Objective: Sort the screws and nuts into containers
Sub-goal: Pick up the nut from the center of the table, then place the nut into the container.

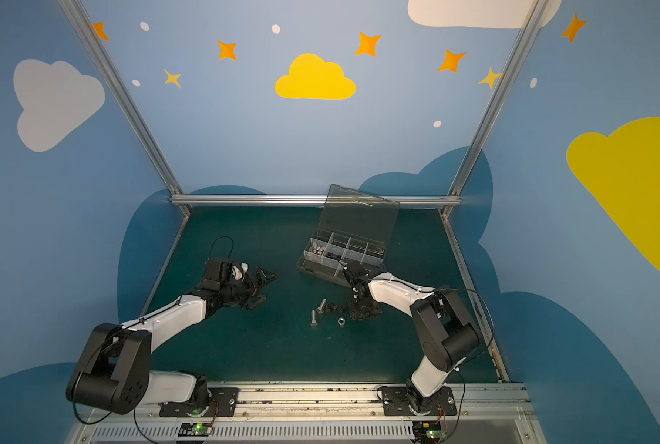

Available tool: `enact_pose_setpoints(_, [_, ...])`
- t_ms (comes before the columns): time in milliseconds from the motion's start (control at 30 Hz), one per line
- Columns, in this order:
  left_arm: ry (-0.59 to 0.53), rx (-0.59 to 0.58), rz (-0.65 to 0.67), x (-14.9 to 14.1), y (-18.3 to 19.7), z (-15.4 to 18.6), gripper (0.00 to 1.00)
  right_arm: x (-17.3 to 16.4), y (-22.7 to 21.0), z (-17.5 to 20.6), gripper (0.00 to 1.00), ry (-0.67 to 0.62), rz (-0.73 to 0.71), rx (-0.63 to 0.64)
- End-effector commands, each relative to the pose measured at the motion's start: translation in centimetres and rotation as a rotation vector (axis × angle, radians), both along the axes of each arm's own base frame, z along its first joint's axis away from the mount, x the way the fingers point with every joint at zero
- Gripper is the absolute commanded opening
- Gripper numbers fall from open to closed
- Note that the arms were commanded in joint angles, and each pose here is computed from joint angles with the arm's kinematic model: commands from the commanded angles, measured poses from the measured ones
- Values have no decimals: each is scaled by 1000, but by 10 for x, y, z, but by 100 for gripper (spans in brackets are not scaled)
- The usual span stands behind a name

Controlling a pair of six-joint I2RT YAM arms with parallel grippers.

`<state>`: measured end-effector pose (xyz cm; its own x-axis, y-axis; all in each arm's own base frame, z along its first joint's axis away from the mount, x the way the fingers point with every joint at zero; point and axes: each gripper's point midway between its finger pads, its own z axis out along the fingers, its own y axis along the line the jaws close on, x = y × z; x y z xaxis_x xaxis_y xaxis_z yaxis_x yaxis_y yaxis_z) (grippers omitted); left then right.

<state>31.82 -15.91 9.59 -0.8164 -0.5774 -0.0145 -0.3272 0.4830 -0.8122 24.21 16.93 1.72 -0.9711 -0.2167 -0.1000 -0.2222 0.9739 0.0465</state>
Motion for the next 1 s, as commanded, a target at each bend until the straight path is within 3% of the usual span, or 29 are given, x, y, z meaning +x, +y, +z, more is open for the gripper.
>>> enact_pose_setpoints(0, [6,7,5,-1,1,-4,100,-6,1,-4,29,24,10,-8])
enact_pose_setpoints(167, [7,7,5,-1,1,-5,100,-6,2,-1,15,18,13,-5])
enact_pose_setpoints(367, [5,7,3,-2,1,-5,100,-4,3,9,7,-8,26,6])
enact_pose_setpoints(667, [2,4,3,-4,1,-3,100,11,13,59,5,-107,83,82])
enact_pose_setpoints(967, [-3,-1,12,-5,1,-2,100,82,12,111,8,-260,81,84])
